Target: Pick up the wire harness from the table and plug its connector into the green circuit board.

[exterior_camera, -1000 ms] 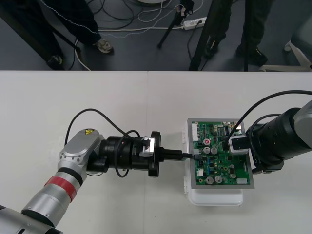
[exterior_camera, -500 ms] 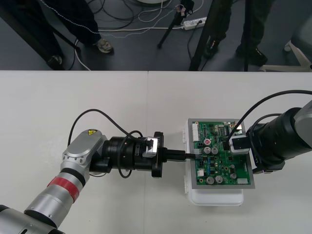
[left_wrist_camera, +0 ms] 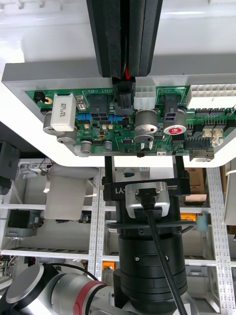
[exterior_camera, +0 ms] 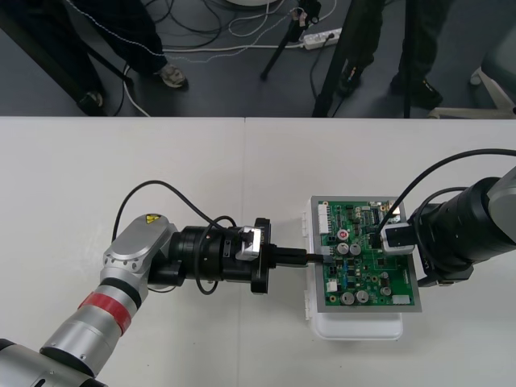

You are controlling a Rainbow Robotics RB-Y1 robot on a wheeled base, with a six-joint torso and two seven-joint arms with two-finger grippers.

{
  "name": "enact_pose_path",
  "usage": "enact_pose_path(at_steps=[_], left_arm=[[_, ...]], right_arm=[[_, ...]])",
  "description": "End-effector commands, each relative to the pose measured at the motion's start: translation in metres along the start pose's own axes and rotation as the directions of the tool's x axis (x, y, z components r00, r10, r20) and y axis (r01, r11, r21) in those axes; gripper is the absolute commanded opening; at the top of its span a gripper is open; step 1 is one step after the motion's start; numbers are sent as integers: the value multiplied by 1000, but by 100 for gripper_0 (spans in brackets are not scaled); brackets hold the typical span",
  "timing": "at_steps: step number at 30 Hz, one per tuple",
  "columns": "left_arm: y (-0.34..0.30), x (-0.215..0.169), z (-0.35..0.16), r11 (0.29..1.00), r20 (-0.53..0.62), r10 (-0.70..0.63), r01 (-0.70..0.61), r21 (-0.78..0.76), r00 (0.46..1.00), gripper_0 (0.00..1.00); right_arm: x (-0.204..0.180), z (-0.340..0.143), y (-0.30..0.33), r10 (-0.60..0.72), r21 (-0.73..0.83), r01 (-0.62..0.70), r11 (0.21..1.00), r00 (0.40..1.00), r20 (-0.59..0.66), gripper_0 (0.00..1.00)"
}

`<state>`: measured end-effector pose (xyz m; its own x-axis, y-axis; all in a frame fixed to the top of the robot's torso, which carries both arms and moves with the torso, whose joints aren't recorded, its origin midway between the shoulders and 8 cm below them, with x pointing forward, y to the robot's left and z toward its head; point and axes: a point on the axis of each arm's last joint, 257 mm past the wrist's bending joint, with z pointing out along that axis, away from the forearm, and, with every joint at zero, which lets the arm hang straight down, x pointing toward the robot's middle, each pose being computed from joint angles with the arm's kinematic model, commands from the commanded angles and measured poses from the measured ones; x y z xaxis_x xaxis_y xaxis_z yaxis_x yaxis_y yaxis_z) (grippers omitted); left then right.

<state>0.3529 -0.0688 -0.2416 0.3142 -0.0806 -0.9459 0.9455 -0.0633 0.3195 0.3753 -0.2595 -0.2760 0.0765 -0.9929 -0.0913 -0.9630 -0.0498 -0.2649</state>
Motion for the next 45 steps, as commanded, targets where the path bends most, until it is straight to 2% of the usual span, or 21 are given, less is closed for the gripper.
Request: enact_pose_path(at_steps=[1,45], left_arm=[[5,-11,27,994,19,106,-107,21,994,0],[-5,3,21,994,-18,106,-106,36,994,0]], right_arm=[[5,-11,-9,-37,22,38,999,999,-33,100],[-6,-10,-5,-43,11,43,999,999,6,100]])
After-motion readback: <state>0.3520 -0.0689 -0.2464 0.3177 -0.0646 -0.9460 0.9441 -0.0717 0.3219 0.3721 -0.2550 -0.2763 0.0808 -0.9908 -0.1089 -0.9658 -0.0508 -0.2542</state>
